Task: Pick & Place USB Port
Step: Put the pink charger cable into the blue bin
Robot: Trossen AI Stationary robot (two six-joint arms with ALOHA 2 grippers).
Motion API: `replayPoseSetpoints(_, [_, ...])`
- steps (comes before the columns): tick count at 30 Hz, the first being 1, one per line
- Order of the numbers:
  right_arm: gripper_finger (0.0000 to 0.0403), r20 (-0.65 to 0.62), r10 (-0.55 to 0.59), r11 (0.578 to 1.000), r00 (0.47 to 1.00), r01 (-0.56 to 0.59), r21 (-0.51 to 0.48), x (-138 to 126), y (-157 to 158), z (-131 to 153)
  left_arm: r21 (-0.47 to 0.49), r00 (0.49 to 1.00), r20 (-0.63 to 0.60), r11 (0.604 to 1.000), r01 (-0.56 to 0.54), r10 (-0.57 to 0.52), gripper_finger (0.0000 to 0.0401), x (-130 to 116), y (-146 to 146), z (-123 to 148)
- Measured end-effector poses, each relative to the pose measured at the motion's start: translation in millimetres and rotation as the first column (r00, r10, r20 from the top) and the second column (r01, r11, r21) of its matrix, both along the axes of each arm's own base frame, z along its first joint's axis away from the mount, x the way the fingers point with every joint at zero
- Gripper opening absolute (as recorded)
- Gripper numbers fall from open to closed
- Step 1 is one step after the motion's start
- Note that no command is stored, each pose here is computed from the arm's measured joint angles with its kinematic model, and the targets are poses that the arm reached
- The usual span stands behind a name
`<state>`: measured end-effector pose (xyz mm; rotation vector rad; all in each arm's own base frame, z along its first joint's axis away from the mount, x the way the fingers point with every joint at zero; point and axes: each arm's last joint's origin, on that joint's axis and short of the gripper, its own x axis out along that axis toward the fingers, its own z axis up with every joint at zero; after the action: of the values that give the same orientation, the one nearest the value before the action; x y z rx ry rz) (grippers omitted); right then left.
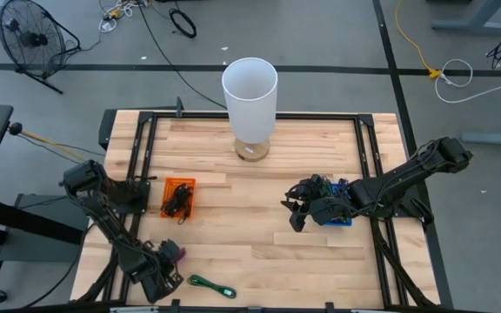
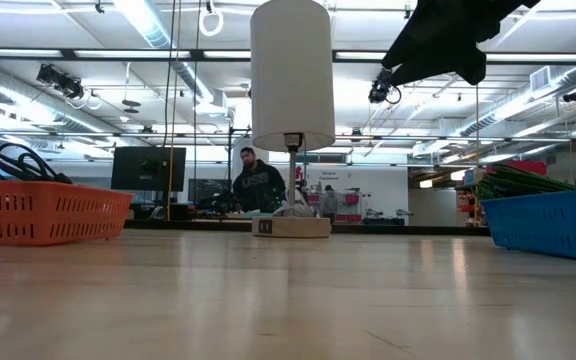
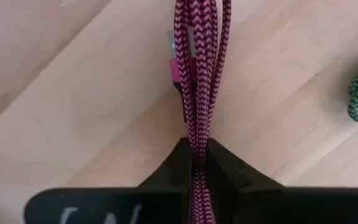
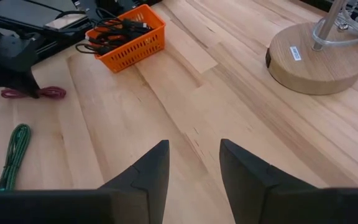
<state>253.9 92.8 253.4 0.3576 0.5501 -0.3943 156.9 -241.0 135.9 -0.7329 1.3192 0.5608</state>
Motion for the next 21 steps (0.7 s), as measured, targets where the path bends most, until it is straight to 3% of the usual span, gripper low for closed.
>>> replayPoseSetpoints(4, [0.0141, 0.000, 0.000, 1.000, 1.000, 0.000, 0.000, 0, 0, 0, 0.060, 0.997, 0.059, 0.997, 0.046, -0.050, 0.0024, 3, -8, 10])
replayPoseSetpoints(7, [0.0141, 0.002, 0.000, 1.000, 1.000, 0.000, 0.001, 0, 0, 0, 0.140, 0.990, 0.130, 0.989, 0.043, -0.061, 0.0024, 9, -13, 34])
replayPoseSetpoints(11, [0.0141, 0.019, 0.000, 1.000, 1.000, 0.000, 0.008, 1, 1, 1, 0.292, 0.958, 0.243, 0.953, 0.079, -0.154, 0.0024, 19, -18, 68])
replayPoseSetpoints(17, [0.0141, 0.087, 0.032, 0.999, 0.996, -0.031, -0.004, 6, 3, 8, 0.528, 0.834, 0.433, 0.846, 0.072, -0.342, 0.0023, 42, -21, 118])
replayPoseSetpoints(21, [0.0141, 0.159, 0.090, 0.996, 0.983, -0.089, -0.012, 11, 6, 16, 0.643, 0.790, 0.434, 0.763, 0.064, -0.433, 0.0022, 61, -14, 140])
